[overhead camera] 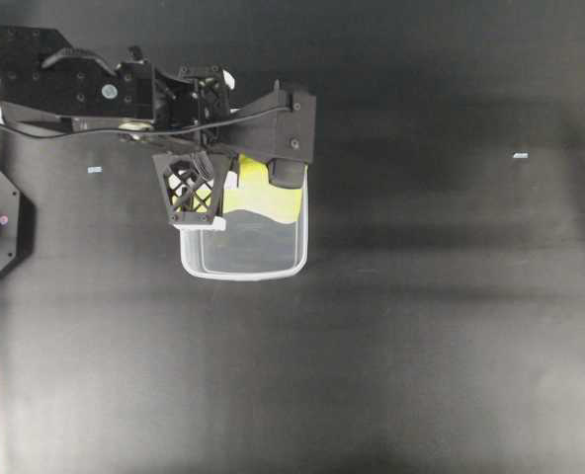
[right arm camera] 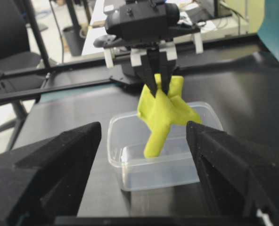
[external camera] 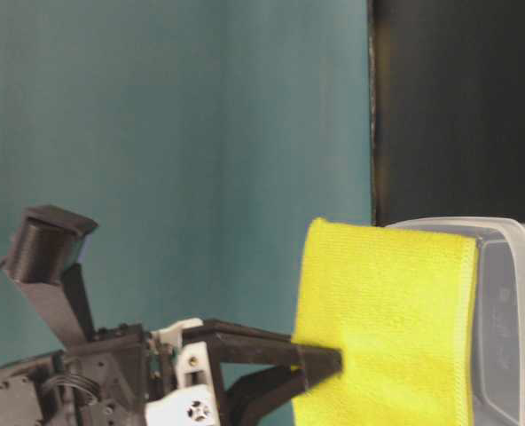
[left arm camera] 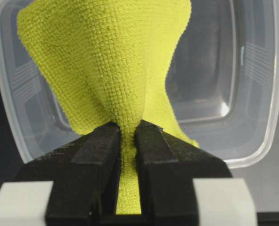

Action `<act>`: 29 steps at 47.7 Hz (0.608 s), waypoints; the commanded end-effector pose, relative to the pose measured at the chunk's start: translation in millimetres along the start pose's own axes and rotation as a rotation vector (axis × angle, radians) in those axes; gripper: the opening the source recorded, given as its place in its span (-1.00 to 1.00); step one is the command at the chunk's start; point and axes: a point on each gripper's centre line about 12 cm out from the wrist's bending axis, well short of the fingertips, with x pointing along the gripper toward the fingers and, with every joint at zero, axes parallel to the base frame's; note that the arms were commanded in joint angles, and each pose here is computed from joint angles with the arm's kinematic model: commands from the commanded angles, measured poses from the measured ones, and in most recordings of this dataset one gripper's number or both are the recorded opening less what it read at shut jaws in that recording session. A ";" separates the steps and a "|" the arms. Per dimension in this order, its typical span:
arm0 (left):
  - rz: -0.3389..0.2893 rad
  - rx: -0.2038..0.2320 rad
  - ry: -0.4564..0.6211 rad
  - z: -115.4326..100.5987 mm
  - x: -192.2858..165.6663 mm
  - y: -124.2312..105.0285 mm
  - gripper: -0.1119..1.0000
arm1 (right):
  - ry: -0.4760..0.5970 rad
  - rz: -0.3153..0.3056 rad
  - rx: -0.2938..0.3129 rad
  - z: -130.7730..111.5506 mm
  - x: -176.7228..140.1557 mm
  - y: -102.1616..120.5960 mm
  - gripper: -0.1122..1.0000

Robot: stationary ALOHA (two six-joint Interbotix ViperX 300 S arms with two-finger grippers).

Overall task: Place the yellow towel into the container with the left arm.
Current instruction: 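Lift the pinched towel and carry it left over the container, then lower the towel into the container and open the left gripper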

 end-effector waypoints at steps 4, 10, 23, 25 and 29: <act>0.005 -0.007 -0.020 -1.2 0.2 0.0 -0.66 | -0.021 0.002 0.006 8.3 0.0 0.9 0.48; 0.005 -0.001 -0.037 -1.1 5.6 -2.0 -0.21 | -0.020 0.002 0.008 8.1 -0.3 0.9 0.48; 0.024 0.019 -0.194 5.2 -16.3 -1.9 0.76 | -0.017 0.002 0.008 7.3 -0.5 0.8 0.48; 0.028 0.016 -0.224 5.4 -22.9 -1.7 0.71 | -0.018 0.002 0.008 7.5 -0.7 0.9 0.48; 0.032 0.002 -0.262 1.8 -35.6 -1.8 0.74 | -0.017 0.002 0.008 6.9 -0.9 0.8 0.48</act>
